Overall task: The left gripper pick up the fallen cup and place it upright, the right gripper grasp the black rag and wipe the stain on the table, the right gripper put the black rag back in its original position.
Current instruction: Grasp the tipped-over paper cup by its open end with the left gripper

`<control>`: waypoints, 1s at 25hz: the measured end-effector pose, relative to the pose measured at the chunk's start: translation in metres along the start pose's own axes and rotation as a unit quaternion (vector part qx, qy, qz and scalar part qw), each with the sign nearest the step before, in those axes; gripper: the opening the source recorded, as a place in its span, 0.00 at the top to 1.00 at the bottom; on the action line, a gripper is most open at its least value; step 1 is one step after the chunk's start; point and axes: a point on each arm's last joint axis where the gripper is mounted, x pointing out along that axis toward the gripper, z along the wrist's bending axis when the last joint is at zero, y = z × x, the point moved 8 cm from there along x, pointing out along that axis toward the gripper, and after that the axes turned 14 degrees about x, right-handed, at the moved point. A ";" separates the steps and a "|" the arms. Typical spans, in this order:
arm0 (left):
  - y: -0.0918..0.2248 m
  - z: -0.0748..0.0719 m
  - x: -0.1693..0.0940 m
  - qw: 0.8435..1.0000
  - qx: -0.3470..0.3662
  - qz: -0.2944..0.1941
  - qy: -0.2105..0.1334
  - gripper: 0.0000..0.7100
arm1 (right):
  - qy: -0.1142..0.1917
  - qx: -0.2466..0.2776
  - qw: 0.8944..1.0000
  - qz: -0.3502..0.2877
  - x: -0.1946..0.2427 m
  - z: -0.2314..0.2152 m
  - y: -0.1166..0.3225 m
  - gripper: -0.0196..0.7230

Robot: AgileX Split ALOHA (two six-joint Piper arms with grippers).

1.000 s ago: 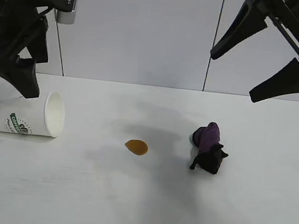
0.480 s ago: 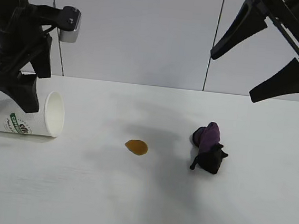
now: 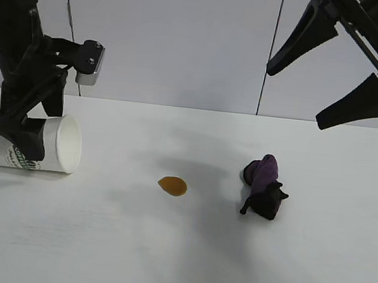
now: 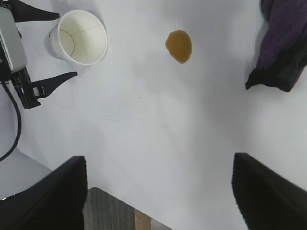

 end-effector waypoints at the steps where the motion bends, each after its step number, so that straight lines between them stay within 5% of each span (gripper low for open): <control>1: 0.000 0.001 0.000 1.000 0.002 0.000 -0.003 0.03 | 0.000 0.000 1.000 -0.001 0.000 0.000 0.000 0.21; 25: 0.000 -0.004 0.019 1.000 0.003 0.001 0.017 0.08 | 0.001 -0.001 1.000 -0.011 0.000 0.000 -0.004 0.21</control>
